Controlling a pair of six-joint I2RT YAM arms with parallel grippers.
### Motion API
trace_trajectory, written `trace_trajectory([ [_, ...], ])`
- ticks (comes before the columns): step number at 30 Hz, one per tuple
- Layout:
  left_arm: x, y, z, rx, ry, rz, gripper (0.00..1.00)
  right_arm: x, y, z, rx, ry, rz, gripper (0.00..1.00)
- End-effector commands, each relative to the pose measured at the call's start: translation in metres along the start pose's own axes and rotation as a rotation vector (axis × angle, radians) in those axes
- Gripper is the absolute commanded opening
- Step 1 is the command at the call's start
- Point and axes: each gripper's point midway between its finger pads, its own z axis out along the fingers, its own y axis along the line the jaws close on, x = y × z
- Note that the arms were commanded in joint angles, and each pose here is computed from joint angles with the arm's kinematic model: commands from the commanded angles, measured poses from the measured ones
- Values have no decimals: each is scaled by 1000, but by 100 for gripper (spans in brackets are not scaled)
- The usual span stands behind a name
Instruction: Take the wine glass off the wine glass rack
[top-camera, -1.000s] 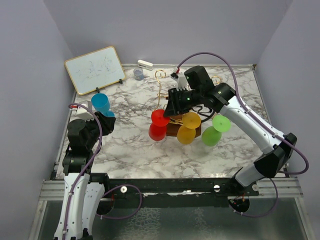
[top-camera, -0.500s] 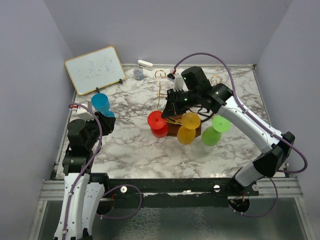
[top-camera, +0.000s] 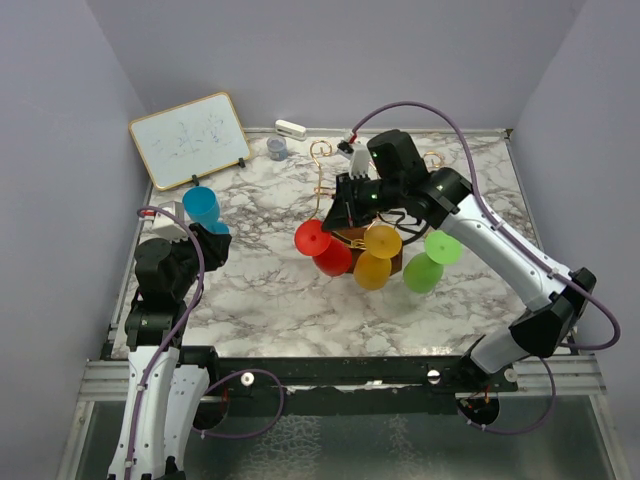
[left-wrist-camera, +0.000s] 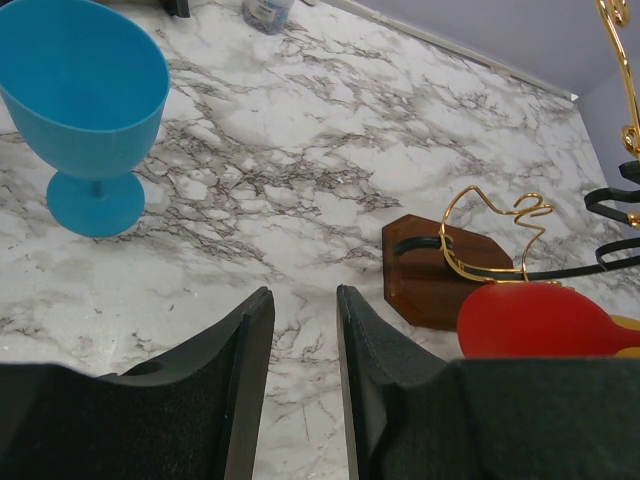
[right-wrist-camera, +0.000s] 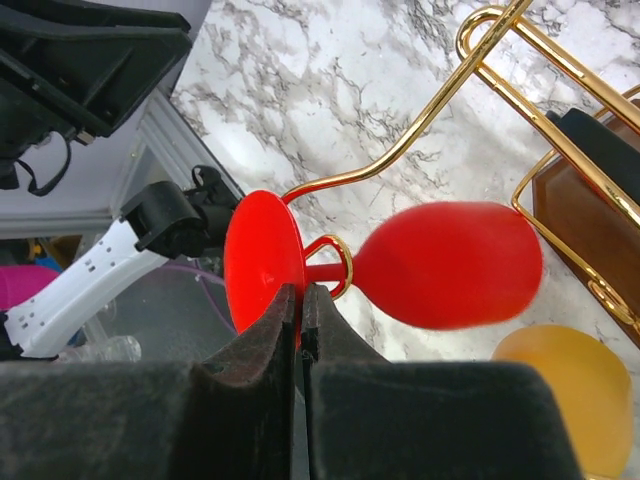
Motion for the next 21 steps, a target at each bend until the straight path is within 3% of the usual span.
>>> trace_trajectory([
  [1,-1,-2,0,11,-9,-3,35,-26,29,-26,-69,-133,-47,1],
  [9,-1,-3,0,12,-9,-1,35,-40,33,-38,-67,-234,-42,1],
  [21,0,-2,1,7,-4,-3,35,-41,29,-18,-110,-262,-7,1],
])
